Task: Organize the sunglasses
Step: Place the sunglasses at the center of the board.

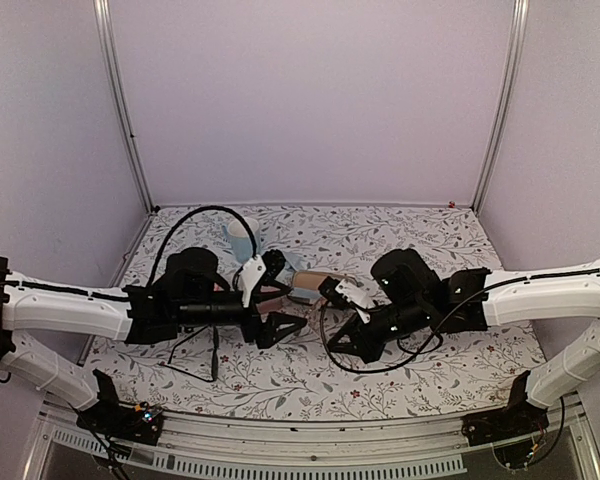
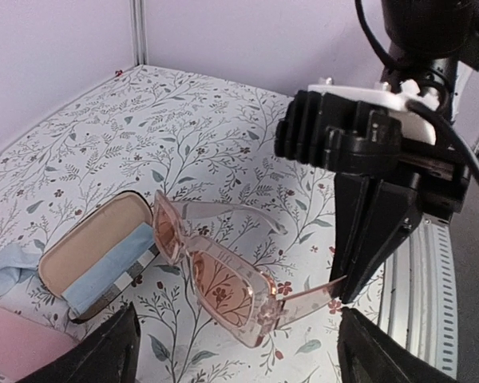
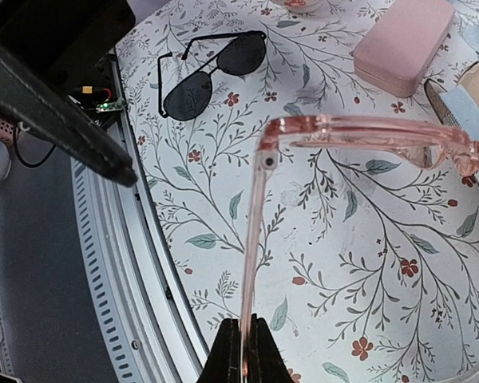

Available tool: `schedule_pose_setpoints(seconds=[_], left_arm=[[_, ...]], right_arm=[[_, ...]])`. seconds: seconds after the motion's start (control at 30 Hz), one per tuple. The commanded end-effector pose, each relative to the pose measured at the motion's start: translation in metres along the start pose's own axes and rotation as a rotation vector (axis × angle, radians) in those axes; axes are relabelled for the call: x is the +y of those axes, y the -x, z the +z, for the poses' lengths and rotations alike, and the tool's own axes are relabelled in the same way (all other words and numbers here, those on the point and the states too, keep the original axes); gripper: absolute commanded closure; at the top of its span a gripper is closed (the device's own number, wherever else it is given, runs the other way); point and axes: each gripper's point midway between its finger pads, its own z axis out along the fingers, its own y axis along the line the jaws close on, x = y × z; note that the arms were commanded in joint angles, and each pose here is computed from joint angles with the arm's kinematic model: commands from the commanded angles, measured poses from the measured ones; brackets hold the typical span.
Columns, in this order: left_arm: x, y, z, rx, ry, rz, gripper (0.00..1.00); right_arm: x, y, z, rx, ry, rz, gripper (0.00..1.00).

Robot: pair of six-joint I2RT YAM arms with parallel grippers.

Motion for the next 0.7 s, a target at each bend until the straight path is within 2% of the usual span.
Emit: schedule_pose_setpoints(seconds=[0.0,0.3,0.5,0.67], left_arm=[[0.010,0.000,0.001,0.032,0.071,-0.102,0.15],[0.088,-0.034,-0.033,0.154,0.456,-0.269,0.18],[0.123,-0.092,-0.074,0.349,0.652,-0.434,0.16],[0.130,-0.124,-0.099,0.419,0.722,-0.525,0.16]], right_arm=[[-0.003,0.007,0.004,-0.010,-0.030,-0.008,1.00],[-0.071,-0.029,-0.013,0.129,-0.428,0.139,1.00],[-0.114,-0.077,-0.028,0.219,-0.553,0.326,1.00],[-0.138,-0.098,-0.034,0.240,-0.597,0.412,1.00]])
